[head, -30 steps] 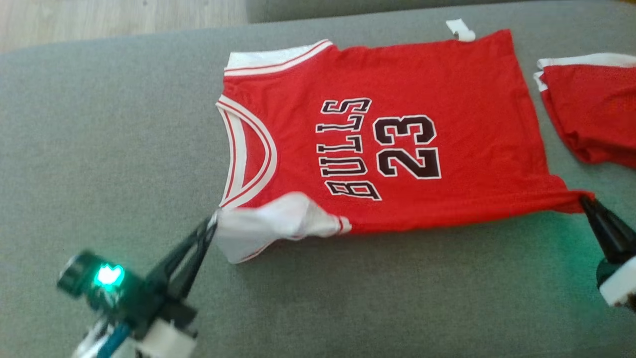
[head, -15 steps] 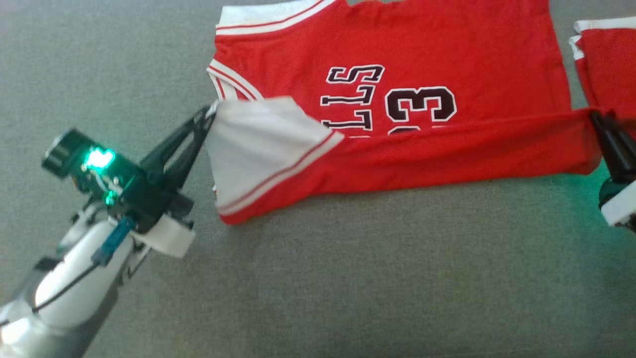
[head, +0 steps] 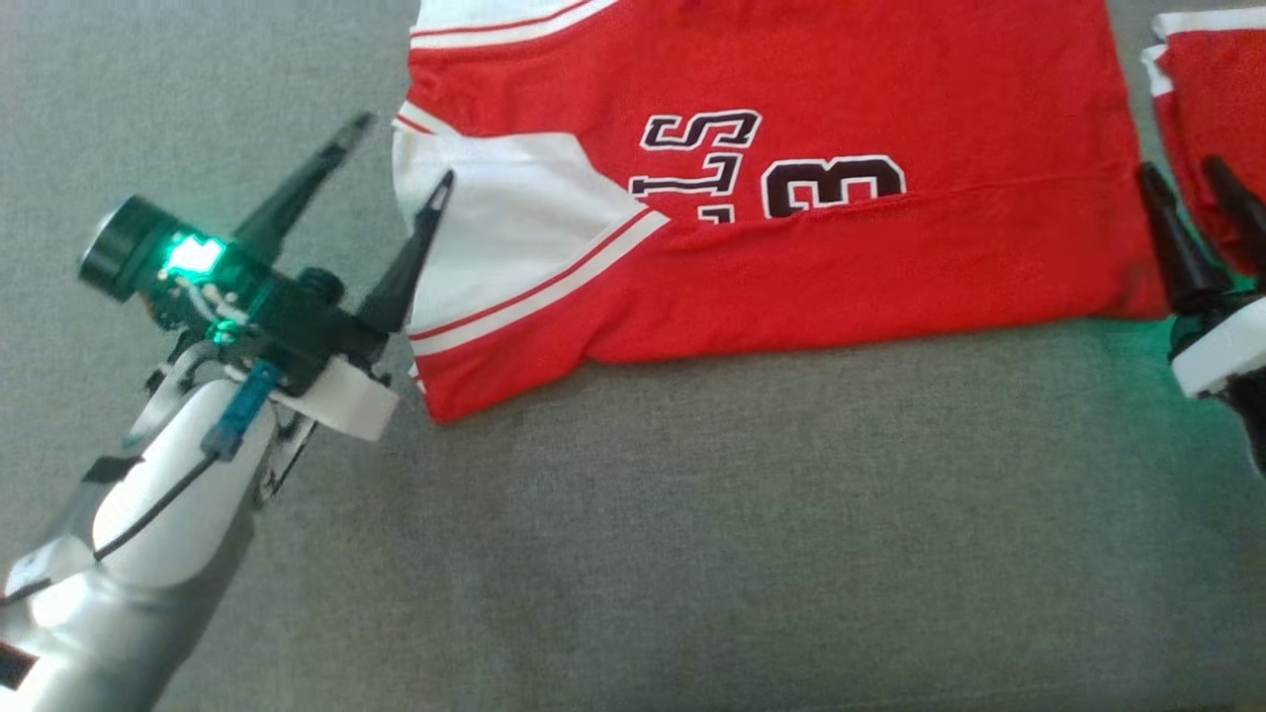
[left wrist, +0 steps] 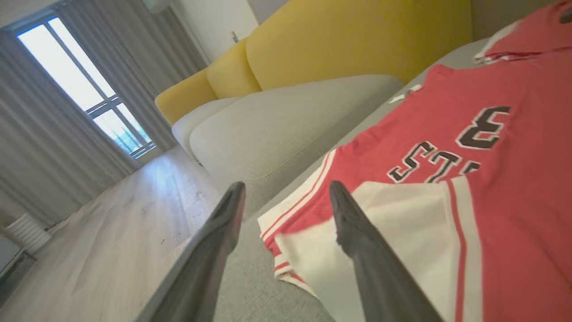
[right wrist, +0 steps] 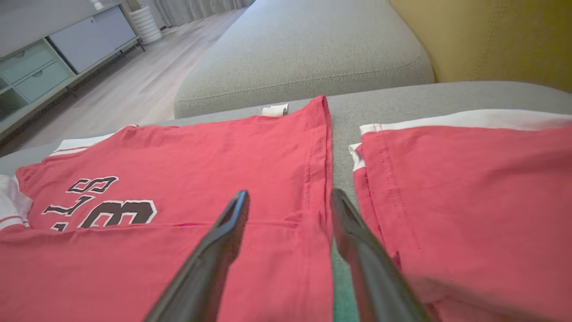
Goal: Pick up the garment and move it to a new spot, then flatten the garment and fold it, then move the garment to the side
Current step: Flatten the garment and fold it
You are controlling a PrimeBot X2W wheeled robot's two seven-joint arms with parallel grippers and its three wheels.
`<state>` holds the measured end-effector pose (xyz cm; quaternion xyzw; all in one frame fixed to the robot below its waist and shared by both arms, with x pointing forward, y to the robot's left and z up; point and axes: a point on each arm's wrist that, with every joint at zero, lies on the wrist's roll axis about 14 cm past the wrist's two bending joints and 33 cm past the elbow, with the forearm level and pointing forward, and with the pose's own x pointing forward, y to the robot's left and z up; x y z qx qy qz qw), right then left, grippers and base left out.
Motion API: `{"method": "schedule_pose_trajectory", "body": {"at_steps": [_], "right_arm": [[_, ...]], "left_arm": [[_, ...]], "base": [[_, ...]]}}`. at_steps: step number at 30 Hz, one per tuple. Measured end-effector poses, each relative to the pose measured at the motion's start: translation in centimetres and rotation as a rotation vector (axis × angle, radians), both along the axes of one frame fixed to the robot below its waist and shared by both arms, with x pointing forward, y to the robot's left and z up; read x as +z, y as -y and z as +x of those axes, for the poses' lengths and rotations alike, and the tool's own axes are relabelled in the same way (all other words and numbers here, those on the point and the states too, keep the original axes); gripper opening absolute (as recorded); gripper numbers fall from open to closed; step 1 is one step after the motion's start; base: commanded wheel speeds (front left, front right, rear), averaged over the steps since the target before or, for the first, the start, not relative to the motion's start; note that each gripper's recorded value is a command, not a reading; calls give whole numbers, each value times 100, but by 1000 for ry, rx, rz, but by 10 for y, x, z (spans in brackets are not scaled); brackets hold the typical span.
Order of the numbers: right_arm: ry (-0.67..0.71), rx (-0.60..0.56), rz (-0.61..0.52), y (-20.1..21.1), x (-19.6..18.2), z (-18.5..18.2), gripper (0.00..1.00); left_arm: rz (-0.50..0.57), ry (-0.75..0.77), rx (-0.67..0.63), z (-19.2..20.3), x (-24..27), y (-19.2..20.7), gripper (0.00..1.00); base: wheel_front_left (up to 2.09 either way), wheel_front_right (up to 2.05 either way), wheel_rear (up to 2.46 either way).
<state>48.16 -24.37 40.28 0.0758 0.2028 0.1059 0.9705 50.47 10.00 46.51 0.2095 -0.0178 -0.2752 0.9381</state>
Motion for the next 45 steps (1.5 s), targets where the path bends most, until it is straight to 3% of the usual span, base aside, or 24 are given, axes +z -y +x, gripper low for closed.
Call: {"method": "schedule_pose_trajectory", "body": {"at_steps": [4,10,14,23,25,28,30,35,45], "right_arm": [[43,-21,8,2,12,-5,100],[65,-60,37,6,20,-30,100],[48,-97,46,13,16,-51,100],[68,-109,70,8,18,-53,100],[70,-111,77,7,18,-53,100],[68,-109,73,6,17,-52,100],[62,-109,68,7,15,-52,100],[29,-117,64,8,6,-53,100],[-195,-148,60,4,-42,-66,100]], "left_arm": [[-115,-44,146,-6,-4,-15,100],[-284,-341,331,-75,-66,-18,100],[-311,-442,375,-102,-83,-13,100],[-246,-569,420,-115,-103,-14,99],[-241,-590,399,-114,-105,-9,63],[-245,-612,372,-115,-104,-1,31],[-249,-618,357,-117,-104,1,0],[-263,-639,332,-119,-104,4,0],[-246,-561,357,-110,-91,-15,0]], "base": [[0,0,0],[0,0,0],[0,0,0],[0,0,0],[0,0,0],[0,0,0],[0,0,0],[0,0,0],[0,0,0]]}}
